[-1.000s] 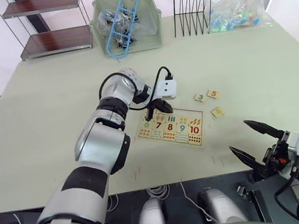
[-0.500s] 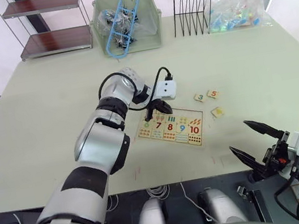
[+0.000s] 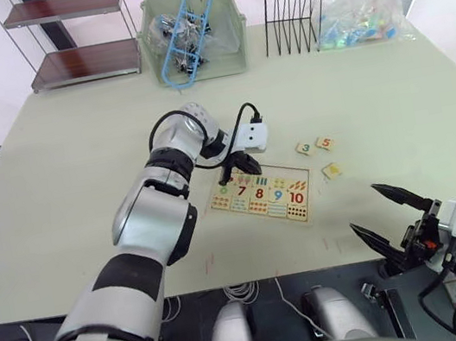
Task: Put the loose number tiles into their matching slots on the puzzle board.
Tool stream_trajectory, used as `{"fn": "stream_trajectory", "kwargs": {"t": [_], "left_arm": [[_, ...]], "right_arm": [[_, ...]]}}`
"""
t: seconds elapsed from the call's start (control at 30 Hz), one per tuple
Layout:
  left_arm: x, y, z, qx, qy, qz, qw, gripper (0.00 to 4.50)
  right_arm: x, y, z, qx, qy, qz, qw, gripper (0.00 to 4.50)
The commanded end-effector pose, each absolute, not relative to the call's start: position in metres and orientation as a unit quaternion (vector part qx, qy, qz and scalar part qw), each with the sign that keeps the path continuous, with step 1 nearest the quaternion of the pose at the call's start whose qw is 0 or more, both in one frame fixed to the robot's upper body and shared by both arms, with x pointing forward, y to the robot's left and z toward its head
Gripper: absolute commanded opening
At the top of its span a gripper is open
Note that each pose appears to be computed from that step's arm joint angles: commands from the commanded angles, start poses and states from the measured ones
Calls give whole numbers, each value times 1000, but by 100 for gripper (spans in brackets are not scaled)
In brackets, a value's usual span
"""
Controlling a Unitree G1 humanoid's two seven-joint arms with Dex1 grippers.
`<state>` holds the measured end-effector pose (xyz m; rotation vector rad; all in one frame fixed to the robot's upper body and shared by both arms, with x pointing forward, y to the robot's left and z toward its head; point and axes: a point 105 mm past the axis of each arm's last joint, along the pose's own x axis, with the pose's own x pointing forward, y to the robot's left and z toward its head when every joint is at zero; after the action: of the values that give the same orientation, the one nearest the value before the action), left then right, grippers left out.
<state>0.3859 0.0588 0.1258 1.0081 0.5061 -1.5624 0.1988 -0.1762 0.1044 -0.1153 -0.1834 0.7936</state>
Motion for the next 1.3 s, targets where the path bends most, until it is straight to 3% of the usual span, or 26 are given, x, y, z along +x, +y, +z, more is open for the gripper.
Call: {"fn": "stream_trajectory", "kwargs": {"t": [0.03,0.37,0.57,0.87,1.3], "left_arm": [[387,60,131,440,211,-663,568,3],[387,61,134,432,209,-665,572,3],[387,52,154,387,178,-681,596,3],[392,68,180,312,140,-670,658,3],[398,135,192,193,98,-590,778,3]], "right_arm": [[198,-178,111,-71,-103,388,913,450],[198,-178,110,-73,-103,389,913,450],[199,-179,110,-73,-104,389,912,450],[202,-181,112,-73,-106,391,911,450],[219,-190,122,-59,-115,383,914,450]]}}
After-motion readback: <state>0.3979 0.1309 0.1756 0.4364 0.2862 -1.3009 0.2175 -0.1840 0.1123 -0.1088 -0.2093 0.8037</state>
